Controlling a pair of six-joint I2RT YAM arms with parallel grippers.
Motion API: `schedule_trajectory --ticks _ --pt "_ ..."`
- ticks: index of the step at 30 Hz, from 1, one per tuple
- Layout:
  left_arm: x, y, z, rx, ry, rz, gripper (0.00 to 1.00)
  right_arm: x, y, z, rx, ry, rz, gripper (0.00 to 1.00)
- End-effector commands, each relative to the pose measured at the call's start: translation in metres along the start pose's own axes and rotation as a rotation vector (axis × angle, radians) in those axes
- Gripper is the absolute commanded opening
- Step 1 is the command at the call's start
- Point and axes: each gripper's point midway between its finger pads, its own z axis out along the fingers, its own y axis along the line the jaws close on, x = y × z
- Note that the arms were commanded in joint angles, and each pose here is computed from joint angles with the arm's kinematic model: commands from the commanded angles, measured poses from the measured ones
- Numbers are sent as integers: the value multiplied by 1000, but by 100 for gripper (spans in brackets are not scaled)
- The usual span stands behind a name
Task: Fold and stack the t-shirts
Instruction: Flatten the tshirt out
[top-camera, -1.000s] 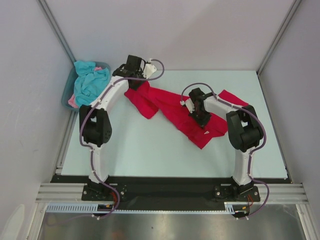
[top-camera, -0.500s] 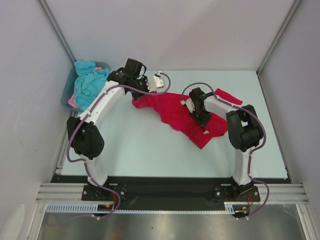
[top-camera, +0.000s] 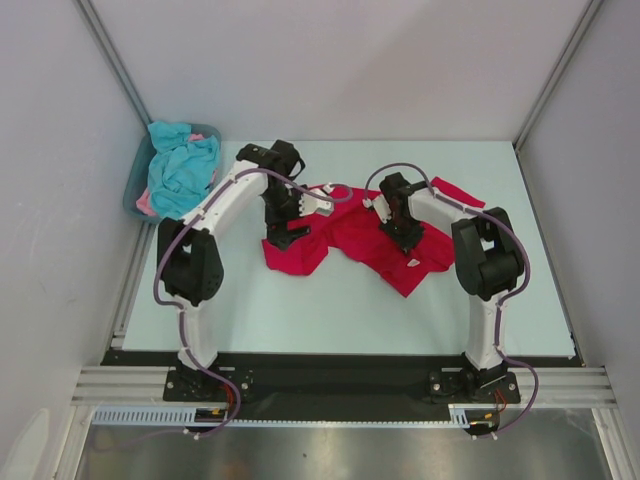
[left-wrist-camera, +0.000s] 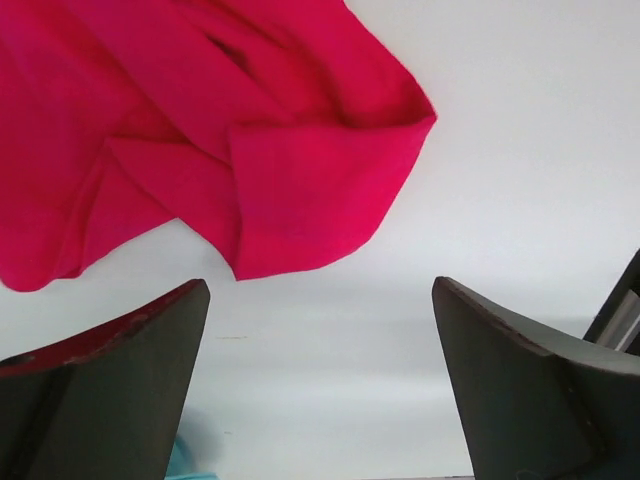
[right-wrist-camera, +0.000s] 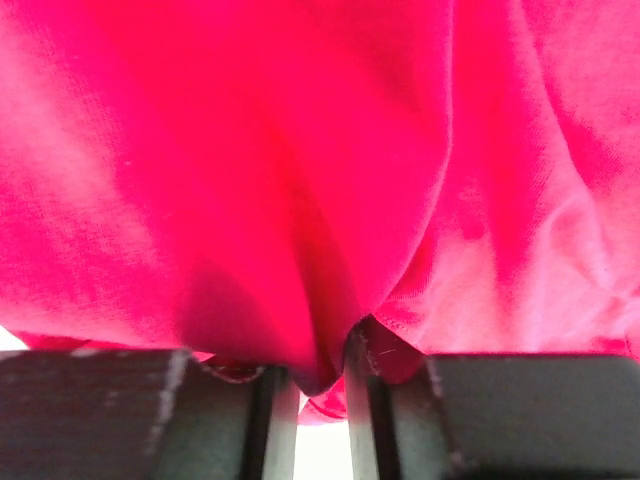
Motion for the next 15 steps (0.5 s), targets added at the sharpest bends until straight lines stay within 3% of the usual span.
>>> schedule_trajectory --ticks 1,3,9,15 --pt "-5 3 -7 9 -36 -10 100 10 -26 17 80 50 9 27" --pt "-13 36 -17 -95 -98 -94 100 11 -27 18 79 51 16 30" --pt "26 160 -11 -506 -34 -436 97 6 -21 21 67 40 25 32" --pt "46 180 40 -462 35 -448 97 3 -20 18 82 36 6 32"
